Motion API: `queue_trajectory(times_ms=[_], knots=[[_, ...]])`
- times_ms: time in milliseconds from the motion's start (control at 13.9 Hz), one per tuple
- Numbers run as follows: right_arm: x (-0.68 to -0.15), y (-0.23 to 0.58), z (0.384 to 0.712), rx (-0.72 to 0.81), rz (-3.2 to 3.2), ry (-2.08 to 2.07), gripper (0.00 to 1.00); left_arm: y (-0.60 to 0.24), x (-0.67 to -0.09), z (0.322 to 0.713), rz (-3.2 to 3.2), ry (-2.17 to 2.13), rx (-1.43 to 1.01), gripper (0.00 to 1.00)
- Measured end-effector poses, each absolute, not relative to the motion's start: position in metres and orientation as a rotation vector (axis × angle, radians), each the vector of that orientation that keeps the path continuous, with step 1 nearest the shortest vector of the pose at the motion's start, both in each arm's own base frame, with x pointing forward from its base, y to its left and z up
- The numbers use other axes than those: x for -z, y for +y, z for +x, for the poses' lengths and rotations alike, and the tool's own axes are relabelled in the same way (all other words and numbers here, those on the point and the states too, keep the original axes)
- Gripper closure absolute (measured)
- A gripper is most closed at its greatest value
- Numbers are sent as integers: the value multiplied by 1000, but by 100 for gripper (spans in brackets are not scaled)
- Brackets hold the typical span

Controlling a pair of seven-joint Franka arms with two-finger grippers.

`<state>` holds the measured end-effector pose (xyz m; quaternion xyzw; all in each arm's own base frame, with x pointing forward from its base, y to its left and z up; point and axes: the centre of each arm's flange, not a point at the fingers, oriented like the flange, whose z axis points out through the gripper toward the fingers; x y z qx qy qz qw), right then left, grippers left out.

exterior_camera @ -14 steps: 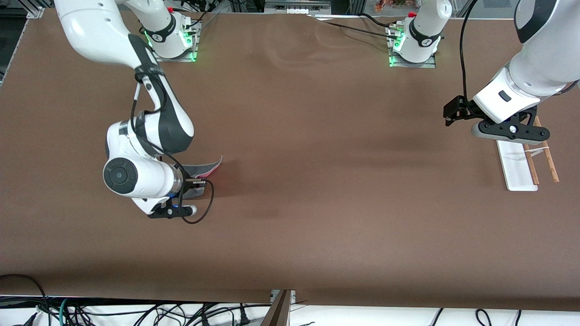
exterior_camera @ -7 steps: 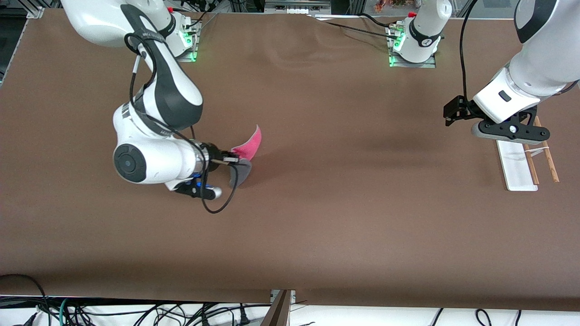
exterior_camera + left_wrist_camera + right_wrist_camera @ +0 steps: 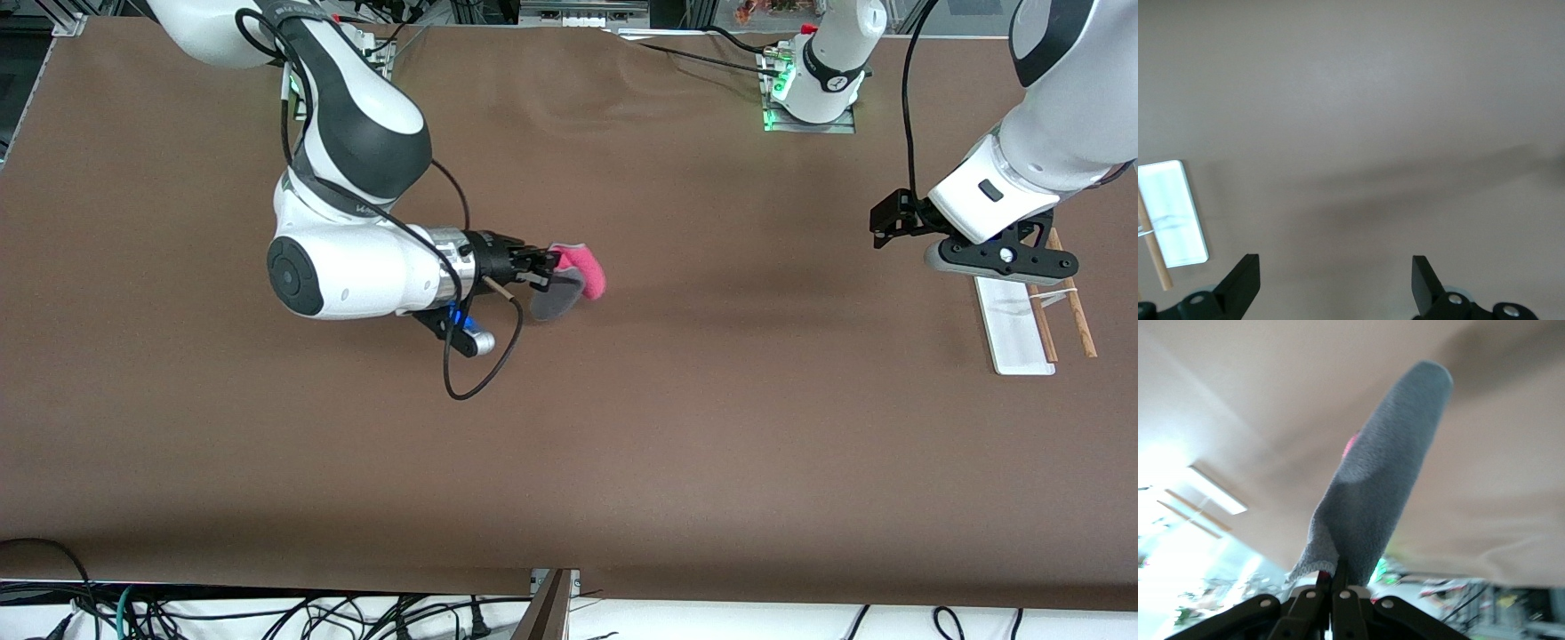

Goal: Pass towel and hang on rack
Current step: 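Lift the towel with the right gripper toward the table's middle, then hold the towel with the right gripper while the left gripper approaches it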

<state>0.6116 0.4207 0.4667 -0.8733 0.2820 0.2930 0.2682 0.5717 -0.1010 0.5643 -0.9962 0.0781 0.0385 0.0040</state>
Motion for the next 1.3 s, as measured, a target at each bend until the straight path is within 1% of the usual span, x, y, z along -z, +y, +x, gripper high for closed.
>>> queue_trajectory(times_ms=[144, 361, 577, 722, 938, 1299], knots=[[-478, 439, 604, -815, -2280, 847, 98, -110, -544, 578, -3195, 278, -191, 0], [-501, 469, 593, -830, -2137, 984, 98, -123, -497, 597, -3316, 317, -295, 0], [-516, 492, 585, -840, -2012, 1098, 98, -153, -465, 602, -3436, 553, -372, 0], [-519, 504, 580, -842, -1956, 1154, 98, -167, -466, 600, -3483, 739, -357, 0], [-521, 523, 570, -828, -1900, 1189, 98, -184, -483, 594, -3513, 1008, -274, 0], [-519, 527, 569, -827, -1886, 1201, 98, -169, -525, 580, -3526, 1365, -130, 0]])
